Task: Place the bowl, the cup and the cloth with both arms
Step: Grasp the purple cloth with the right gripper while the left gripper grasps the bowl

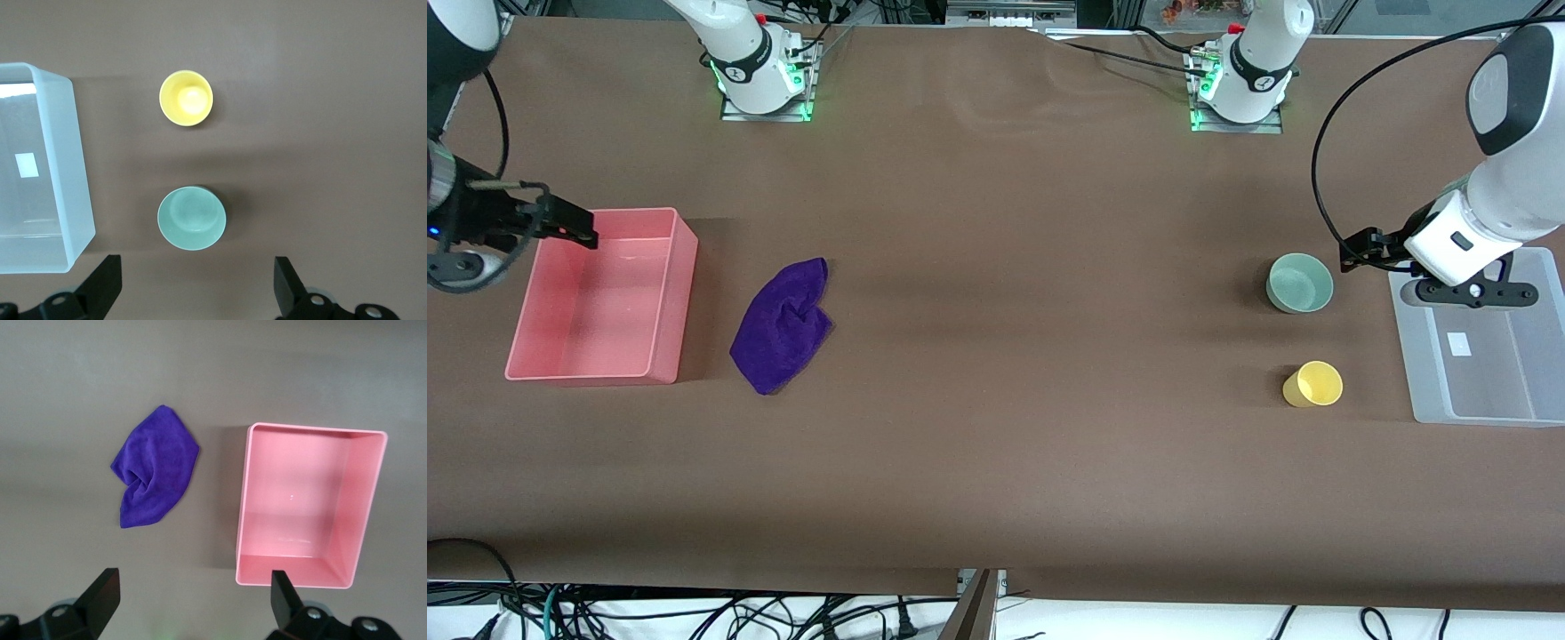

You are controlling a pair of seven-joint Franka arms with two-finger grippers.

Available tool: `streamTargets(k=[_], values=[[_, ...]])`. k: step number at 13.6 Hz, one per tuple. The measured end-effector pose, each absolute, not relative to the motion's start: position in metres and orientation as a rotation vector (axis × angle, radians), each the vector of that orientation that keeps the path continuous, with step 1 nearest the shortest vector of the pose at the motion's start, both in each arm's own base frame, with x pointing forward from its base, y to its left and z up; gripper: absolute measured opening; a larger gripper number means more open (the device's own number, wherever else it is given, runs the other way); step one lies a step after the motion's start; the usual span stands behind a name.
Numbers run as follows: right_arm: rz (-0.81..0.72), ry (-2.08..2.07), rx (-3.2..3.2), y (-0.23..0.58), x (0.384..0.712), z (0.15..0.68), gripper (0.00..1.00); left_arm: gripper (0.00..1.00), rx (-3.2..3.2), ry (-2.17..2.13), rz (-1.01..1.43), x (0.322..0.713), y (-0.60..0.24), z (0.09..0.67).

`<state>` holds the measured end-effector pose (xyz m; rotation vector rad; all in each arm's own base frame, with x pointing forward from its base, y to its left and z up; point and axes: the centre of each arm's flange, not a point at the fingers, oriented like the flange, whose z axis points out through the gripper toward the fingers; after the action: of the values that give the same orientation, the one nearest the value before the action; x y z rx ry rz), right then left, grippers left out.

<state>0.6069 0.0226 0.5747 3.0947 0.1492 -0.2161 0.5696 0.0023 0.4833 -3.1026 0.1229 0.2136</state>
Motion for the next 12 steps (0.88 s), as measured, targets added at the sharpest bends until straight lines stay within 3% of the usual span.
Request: streamTargets(k=[5,8,12], values=[[-0.413,0.235,3.074,0.057,0.646,0.457,1.0,1.0,-3.106,0.362,0.287,0.56,0.027,0.401],[-0.349,0.309,3.073,0.091,0.658,0.409,1.0,1.0,-3.102,0.475,0.27,0.542,0.029,0.342],[-0.256,0.29,3.087,0.1,0.643,0.322,1.0,1.0,-3.096,0.555,0.246,0.522,0.031,0.302]])
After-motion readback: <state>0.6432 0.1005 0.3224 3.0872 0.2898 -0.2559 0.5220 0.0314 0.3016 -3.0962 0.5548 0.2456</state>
